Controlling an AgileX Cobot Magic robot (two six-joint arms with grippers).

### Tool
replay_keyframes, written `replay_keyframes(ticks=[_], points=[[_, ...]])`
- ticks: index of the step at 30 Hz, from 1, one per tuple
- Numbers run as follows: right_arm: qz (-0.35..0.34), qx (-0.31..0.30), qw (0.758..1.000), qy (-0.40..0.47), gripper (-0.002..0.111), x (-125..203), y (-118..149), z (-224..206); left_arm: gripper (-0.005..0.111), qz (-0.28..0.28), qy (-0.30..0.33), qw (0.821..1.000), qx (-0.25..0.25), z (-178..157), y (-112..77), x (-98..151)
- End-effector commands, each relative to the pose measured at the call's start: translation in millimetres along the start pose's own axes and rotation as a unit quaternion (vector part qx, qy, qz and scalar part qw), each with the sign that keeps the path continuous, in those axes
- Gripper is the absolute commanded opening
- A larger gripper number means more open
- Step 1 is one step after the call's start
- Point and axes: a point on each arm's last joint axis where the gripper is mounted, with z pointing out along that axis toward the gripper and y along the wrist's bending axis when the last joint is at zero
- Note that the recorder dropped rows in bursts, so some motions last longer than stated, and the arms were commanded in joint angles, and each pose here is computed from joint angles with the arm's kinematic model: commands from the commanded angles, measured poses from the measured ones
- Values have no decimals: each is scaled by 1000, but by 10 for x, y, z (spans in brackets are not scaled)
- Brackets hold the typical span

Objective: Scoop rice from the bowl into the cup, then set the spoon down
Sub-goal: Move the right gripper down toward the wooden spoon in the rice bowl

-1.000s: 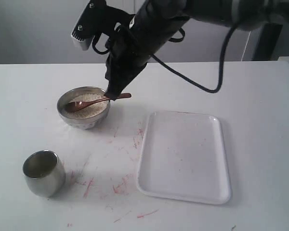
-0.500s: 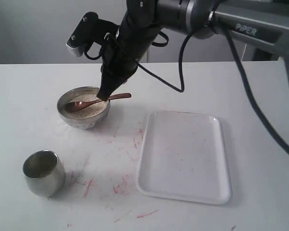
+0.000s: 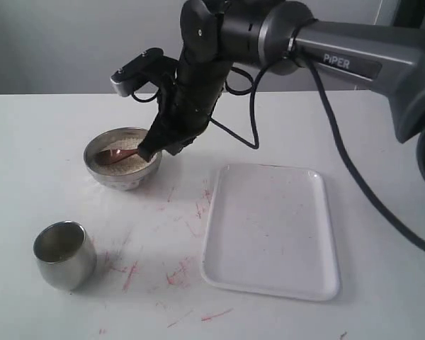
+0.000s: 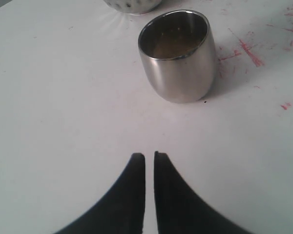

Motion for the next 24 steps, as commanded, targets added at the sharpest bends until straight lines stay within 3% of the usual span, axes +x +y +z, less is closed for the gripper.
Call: replay_keyframes(ticks=[1,14,19,24], points=[[10,2,1000,-22,0,-48,11,-217,14,-3,19,1000,6,8,-15,56],[-7,1,999,-36,0,-66,22,-270,14,-3,19,1000,6,8,-15,56],[-113,34,993,-20,0,-44,-35,-270,14,-3,19,1000,6,8,-15,56],[-232,54,971,-25,0,-68,-66,-237,14,-3,19,1000,6,8,-15,56]])
